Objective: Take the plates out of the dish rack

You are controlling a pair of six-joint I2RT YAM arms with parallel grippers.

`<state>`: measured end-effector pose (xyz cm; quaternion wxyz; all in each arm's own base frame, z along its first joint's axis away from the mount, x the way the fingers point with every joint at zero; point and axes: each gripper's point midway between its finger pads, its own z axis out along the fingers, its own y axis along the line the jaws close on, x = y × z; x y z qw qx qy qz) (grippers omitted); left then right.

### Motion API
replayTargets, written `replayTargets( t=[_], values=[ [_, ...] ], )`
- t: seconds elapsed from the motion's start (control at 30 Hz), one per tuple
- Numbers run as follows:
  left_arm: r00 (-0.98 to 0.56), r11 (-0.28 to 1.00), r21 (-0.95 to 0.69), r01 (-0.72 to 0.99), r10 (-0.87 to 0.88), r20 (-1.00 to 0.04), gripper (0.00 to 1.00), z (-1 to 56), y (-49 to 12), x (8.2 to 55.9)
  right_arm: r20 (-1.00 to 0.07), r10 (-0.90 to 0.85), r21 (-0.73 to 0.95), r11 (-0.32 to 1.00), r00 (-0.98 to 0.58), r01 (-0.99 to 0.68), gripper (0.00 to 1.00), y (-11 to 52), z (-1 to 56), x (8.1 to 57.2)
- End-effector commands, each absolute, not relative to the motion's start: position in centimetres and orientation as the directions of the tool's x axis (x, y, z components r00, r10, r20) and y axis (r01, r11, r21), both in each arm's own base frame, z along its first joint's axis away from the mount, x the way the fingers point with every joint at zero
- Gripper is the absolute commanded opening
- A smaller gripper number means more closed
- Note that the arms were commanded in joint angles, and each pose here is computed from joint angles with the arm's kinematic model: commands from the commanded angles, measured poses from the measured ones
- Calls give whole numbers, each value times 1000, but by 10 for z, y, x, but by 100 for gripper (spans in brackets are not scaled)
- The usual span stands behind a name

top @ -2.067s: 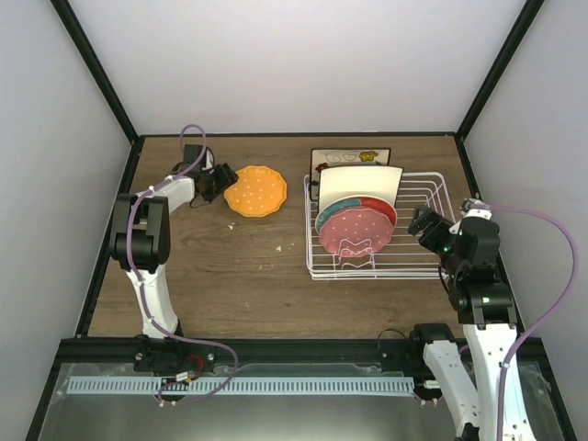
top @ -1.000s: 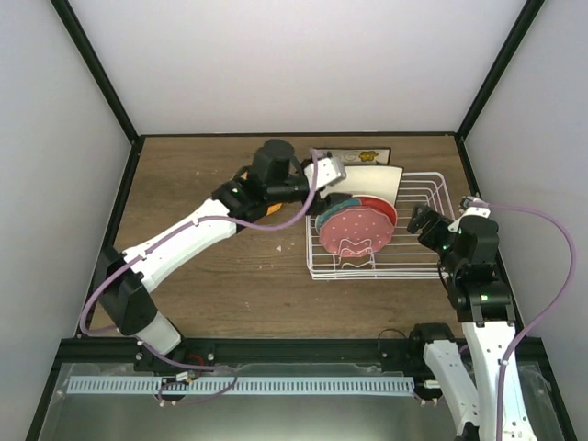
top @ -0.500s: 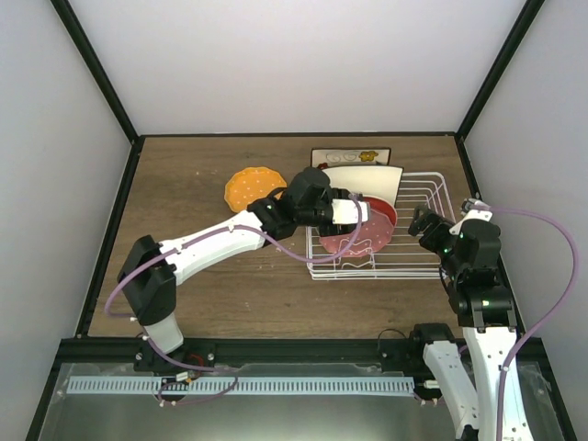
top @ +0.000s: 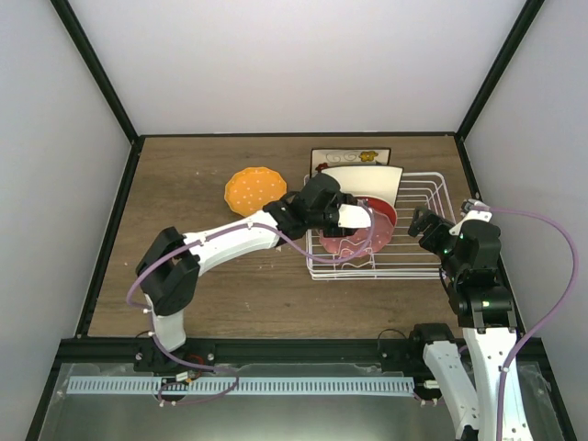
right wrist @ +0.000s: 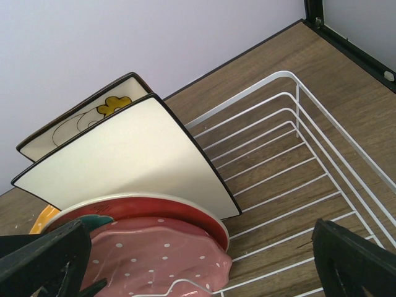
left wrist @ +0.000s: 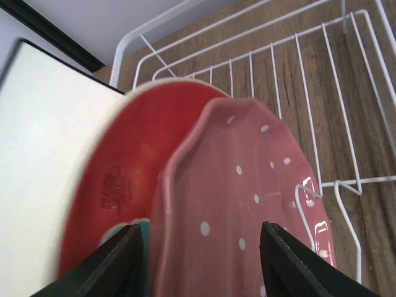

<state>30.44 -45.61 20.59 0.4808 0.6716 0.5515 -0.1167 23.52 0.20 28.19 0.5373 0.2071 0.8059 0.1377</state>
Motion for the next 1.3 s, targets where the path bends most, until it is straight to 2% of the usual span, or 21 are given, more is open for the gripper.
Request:
replayTargets(
  t=[0.0,0.13,0.4,0.6,0.93,1.27],
  values=[
    [393,63,554,830,639,-661,53,201,-465,313,-822,476,439,879,-314,183,100,-1,292,232],
    [377,61,548,834,662,-648,48,188,-468,317,-823,474,435,880,-313,190,100,-2,292,230],
    [345,78,542,837,694,-632,18,175,-470,317,-829,472,427,881,-302,205,100,-6,293,225],
    [322,96,541,835,713,-623,4,171,-468,313,-829,471,426,881,-300,206,100,-6,293,224],
    [318,168,566,807,684,-657,4,203,-465,312,-828,475,429,879,-299,208,100,-6,292,220],
    [394,328,611,721,531,-750,4,315,-459,311,-825,486,438,872,-288,218,100,-8,290,214]
  ],
)
